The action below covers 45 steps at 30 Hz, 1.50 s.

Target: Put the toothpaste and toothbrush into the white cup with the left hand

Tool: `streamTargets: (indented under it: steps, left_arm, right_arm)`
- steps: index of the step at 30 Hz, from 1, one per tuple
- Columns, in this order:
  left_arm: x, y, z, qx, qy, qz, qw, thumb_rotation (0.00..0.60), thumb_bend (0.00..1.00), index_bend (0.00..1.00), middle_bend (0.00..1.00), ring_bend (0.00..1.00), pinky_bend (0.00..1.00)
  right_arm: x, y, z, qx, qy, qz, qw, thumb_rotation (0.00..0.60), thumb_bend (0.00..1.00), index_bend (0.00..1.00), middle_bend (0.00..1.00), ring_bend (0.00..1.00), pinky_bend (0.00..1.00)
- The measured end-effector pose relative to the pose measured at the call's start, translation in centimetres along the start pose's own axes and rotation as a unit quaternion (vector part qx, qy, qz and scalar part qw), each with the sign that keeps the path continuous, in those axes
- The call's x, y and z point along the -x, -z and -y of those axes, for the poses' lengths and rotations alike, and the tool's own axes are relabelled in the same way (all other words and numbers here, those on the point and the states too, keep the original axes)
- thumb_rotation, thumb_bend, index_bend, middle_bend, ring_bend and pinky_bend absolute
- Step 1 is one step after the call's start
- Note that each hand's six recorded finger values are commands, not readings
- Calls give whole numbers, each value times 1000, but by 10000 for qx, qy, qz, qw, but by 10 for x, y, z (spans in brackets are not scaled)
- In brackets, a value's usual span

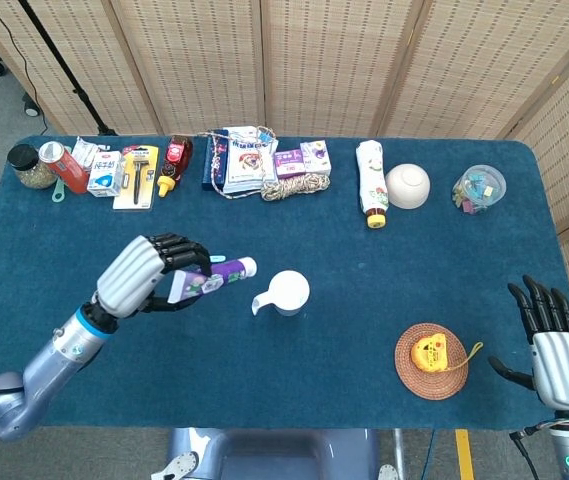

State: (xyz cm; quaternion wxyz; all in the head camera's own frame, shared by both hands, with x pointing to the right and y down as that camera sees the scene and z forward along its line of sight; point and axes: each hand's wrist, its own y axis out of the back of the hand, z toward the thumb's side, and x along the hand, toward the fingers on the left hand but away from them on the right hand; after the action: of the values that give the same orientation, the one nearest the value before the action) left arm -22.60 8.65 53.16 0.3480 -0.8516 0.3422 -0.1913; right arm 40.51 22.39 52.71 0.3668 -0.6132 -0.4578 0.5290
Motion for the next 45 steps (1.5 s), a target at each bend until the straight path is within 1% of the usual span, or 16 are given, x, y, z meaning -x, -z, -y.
streamTargets:
  steps: [3, 6, 9, 12, 18, 24, 28, 36, 40, 42, 45]
  left_arm:
    - [-14, -2, 9, 87, 500, -351, 9981, 600, 339, 639, 479, 442, 497]
    - [-26, -4, 16, 116, 851, -634, 9943, 600, 339, 638, 478, 430, 497]
    - [-37, -6, 23, 59, 1131, -837, 9900, 600, 338, 633, 478, 412, 497]
    - [-47, -9, 29, -2, 1310, -975, 9866, 600, 338, 632, 478, 407, 497]
    - [-67, -20, 45, -31, 1572, -1110, 9813, 600, 338, 626, 475, 390, 497]
    - [-82, -30, 67, -20, 1784, -1198, 9766, 600, 338, 609, 467, 370, 494]
    - [-92, -35, 79, 31, 1830, -1245, 9752, 600, 338, 609, 467, 362, 494]
    - [-106, -33, 94, -48, 1813, -1372, 9738, 600, 337, 611, 467, 347, 494]
    - [-110, -33, 95, -23, 1755, -1396, 9745, 600, 337, 607, 462, 338, 490]
    - [-111, -32, 95, -85, 1743, -1408, 9745, 600, 337, 603, 439, 310, 465]
    - [-110, -28, 97, -133, 1764, -1482, 9730, 600, 337, 582, 355, 217, 388]
  right_arm:
    - [0, 1, 0, 15, 1, 21, 10000, 600, 0, 0, 0, 0, 0]
    - [1, 3, -1, 21, -3, 44, 10000, 600, 0, 0, 0, 0, 0]
    - [2, 4, 0, 35, -19, 43, 10000, 600, 0, 0, 0, 0, 0]
    - [3, 5, -1, 52, -25, 44, 10000, 600, 0, 0, 0, 0, 0]
    - [4, 7, 0, 81, -54, 52, 9999, 600, 0, 0, 0, 0, 0]
    - [5, 8, 0, 102, -82, 59, 9999, 600, 0, 0, 0, 0, 0]
    - [6, 9, -1, 119, -85, 66, 9999, 600, 0, 0, 0, 0, 0]
    - [6, 10, 0, 148, -124, 80, 9998, 600, 0, 0, 0, 0, 0]
    - [7, 11, 0, 157, -138, 96, 9997, 600, 0, 0, 0, 0, 0]
    - [7, 11, 1, 158, -157, 99, 9997, 600, 0, 0, 0, 0, 0]
    - [8, 11, 2, 155, -184, 89, 9997, 600, 0, 0, 0, 0, 0]
